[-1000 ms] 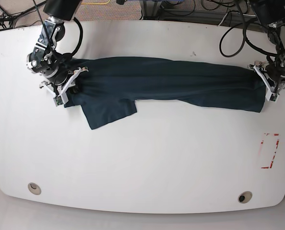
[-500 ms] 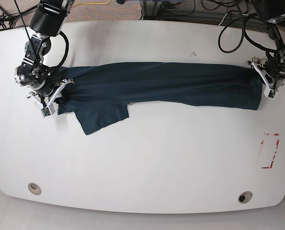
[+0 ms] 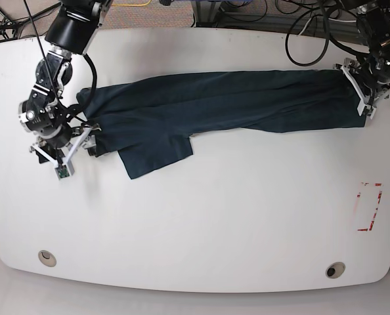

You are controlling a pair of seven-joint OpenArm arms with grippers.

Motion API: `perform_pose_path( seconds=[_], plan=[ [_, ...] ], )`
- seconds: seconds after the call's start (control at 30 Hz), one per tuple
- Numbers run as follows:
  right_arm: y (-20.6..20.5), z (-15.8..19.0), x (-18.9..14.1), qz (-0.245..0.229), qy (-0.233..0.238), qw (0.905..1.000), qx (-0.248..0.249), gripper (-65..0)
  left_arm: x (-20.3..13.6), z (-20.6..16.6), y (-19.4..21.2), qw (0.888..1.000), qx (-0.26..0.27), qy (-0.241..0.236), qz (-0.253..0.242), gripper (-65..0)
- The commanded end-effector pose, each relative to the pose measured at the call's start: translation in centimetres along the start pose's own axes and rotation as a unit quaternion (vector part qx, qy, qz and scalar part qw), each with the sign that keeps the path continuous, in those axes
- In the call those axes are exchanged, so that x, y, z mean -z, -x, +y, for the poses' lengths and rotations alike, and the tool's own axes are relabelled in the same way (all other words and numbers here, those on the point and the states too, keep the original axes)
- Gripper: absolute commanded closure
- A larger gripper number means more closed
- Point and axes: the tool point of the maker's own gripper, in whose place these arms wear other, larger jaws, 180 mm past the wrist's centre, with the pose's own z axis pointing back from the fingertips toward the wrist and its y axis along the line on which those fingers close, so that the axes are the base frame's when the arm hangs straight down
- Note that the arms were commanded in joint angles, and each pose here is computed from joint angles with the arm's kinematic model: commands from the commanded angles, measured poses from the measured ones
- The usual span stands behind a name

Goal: Fold the T-shirt properly
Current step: 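Move the right gripper to the hanging fabric flap and grasp it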

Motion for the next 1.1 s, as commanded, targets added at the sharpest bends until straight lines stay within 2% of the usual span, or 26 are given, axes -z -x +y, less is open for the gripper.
perform_pose_path(
  seconds=[0.0,0.2,0.53,1.07],
  plan=[
    [-2.4,0.4,0.5,-0.023,-0.010,0.9995,-0.018,-51.0,-0.8,0.4,-0.1,1.000,0.010,-0.012,0.002,-32.6],
    [-3.5,2.3,2.5,-0.018,-0.045,0.9984,-0.028,-51.0,-1.4,0.6,-0.1,1.000,0.016,-0.019,0.009,-32.6],
    [-3.3,4.3,6.0,-0.025,-0.096,0.9948,0.024,-51.0,-1.4,0.7,-0.1,1.000,0.018,-0.020,0.008,-32.6],
    [-3.4,7.8,7.2,-0.032,-0.134,0.9895,0.046,-50.9,-1.3,0.7,-0.3,1.000,0.018,-0.019,0.007,-32.6]
  ],
)
